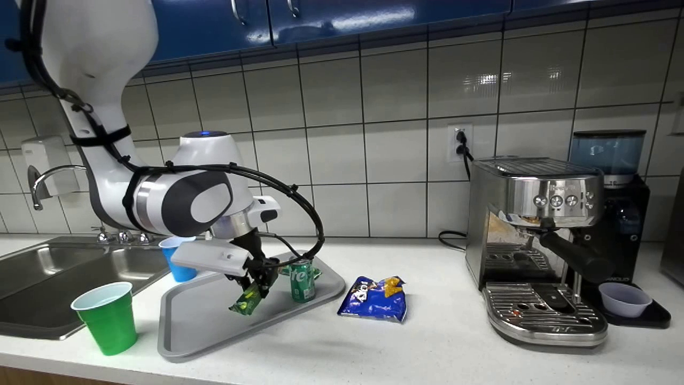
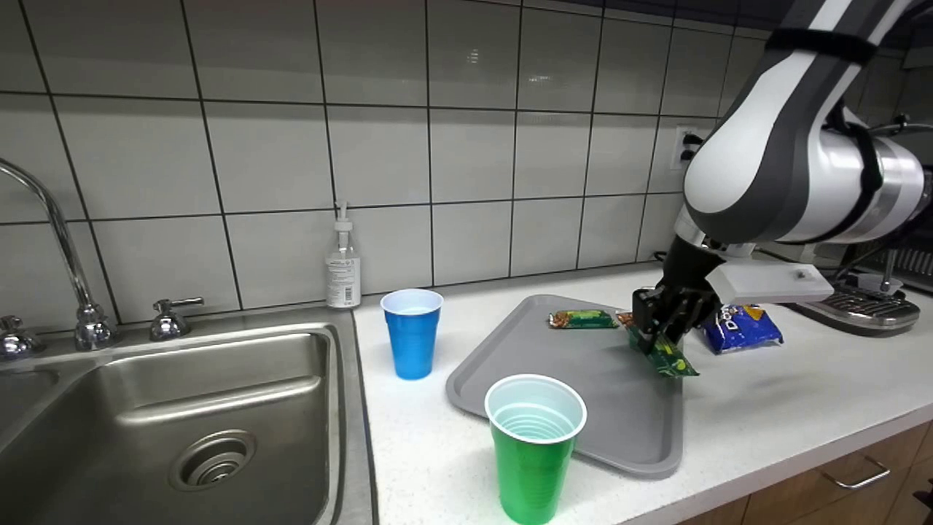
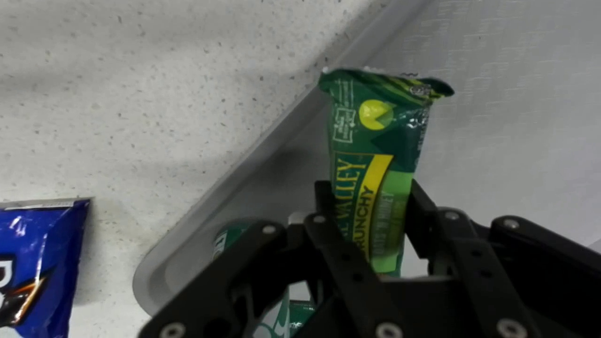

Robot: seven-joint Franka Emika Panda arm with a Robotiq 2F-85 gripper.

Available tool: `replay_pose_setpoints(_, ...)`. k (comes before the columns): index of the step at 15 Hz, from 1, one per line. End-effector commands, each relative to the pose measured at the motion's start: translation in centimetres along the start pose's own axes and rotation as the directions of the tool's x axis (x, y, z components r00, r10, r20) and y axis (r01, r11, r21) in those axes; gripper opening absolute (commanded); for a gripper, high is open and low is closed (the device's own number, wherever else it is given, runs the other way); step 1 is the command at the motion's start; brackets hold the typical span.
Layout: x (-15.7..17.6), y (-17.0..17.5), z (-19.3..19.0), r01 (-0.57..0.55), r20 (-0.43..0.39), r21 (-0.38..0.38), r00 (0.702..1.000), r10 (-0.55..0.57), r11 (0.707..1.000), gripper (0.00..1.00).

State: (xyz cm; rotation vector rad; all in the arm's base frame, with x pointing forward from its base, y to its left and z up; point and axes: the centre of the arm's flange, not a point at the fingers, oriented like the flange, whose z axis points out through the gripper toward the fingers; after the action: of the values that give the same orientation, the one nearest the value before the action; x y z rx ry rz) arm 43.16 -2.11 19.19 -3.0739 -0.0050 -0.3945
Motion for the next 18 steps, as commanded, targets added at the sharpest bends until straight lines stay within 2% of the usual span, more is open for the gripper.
replay_pose_setpoints(1,1.8,-0.7,0.8,-0.008,0.004,-0.002,1.000,0.008,1.000,0.14)
replay_pose_setpoints(15,3.0,-1.4,3.8,-0.016,0.029,-0.042,0.999,0.018,0.999,0.14)
replay_pose_setpoints(16,3.0,-1.4,3.9,-0.013,0.032,-0.043,0.999,0.015,0.999,0.54)
replay_pose_setpoints(18,3.0,-1.2,3.7,-0.016,0.034,-0.044,0.999,0.017,0.999,0.72)
